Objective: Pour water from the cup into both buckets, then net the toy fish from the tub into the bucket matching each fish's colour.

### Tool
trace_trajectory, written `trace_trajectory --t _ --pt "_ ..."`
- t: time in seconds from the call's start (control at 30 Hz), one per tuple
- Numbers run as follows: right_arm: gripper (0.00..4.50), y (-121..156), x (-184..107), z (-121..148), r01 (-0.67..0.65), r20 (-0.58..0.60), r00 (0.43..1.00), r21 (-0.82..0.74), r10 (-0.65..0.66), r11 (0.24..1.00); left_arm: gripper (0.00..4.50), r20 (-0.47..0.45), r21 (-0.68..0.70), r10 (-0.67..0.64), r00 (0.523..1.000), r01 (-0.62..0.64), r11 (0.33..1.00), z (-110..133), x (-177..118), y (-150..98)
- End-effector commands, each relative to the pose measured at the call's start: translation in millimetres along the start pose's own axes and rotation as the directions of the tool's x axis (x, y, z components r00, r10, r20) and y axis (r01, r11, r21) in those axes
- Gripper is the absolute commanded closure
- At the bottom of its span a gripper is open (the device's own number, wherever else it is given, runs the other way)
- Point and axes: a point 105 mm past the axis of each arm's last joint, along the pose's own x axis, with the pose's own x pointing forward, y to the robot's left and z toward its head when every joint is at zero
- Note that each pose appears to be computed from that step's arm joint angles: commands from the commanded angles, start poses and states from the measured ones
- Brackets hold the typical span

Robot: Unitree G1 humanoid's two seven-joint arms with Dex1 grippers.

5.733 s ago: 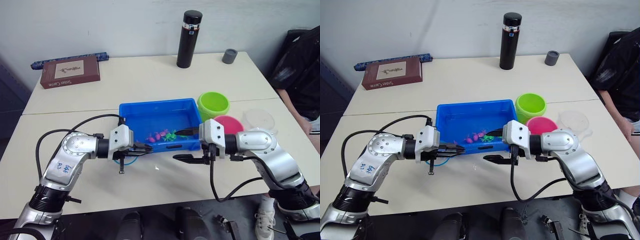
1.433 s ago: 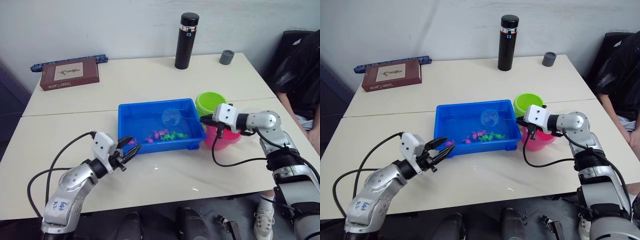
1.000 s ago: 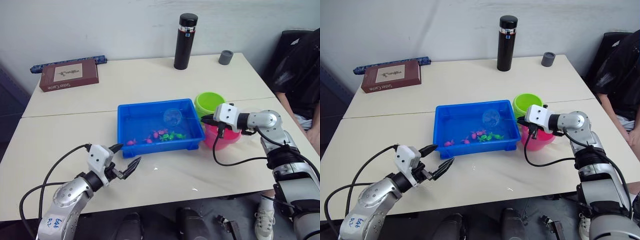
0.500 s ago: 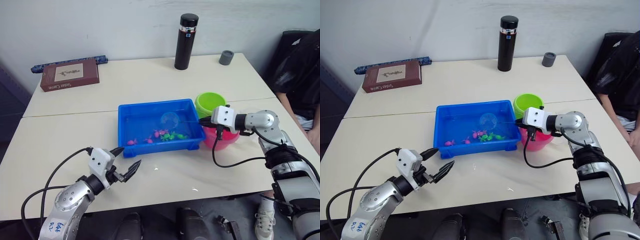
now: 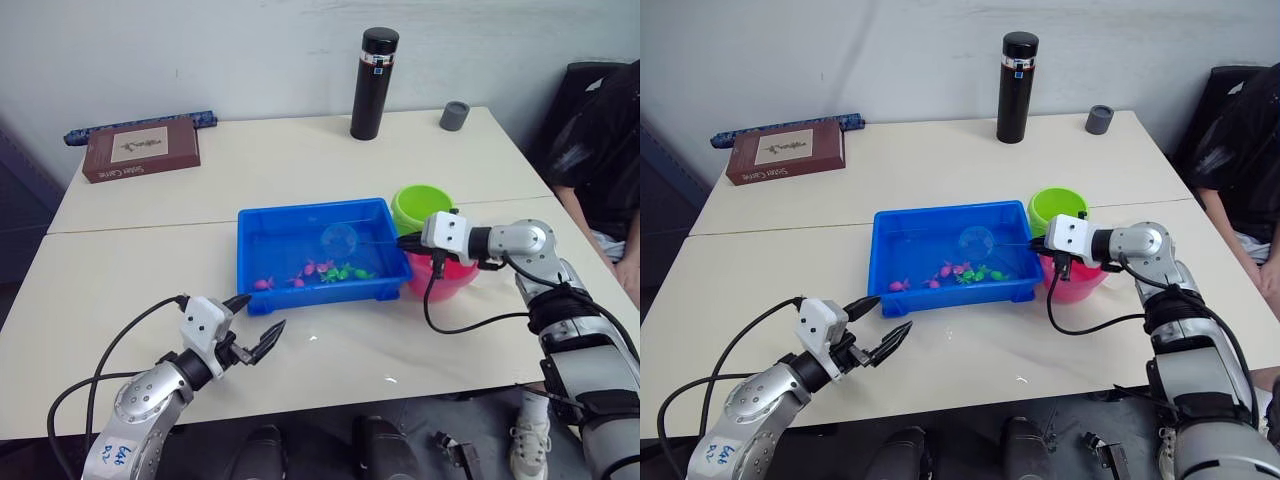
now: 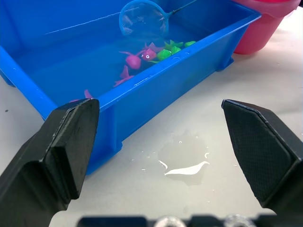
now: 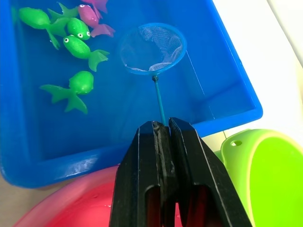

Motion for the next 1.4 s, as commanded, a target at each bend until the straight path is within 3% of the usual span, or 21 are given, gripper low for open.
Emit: trace_trajectory --t 0.03,0.37,0.8,1.4 --pt "4.50 10 -2 -16 -0.046 -0.067 0.997 0.010 0.046 0.999 0.04 0.039 0.027 -0.009 0.999 0.008 1.000 9 0 -4" --pt "4.50 18 -4 -18 -0.108 -0.085 0.991 -0.026 0.106 0.994 0.04 0.040 0.027 -0.019 0.999 0.018 0.999 9 1 -5" --pt "4.50 20 4 1 -0.154 -0.011 0.988 -0.038 0.154 0.987 0.04 0.044 0.021 -0.030 0.999 0.029 0.999 8 4 -8" --pt "4.50 9 1 19 -0.121 0.032 0.992 -0.055 0.123 0.991 0.04 0.048 0.017 -0.049 0.998 0.049 0.999 8 9 -12"
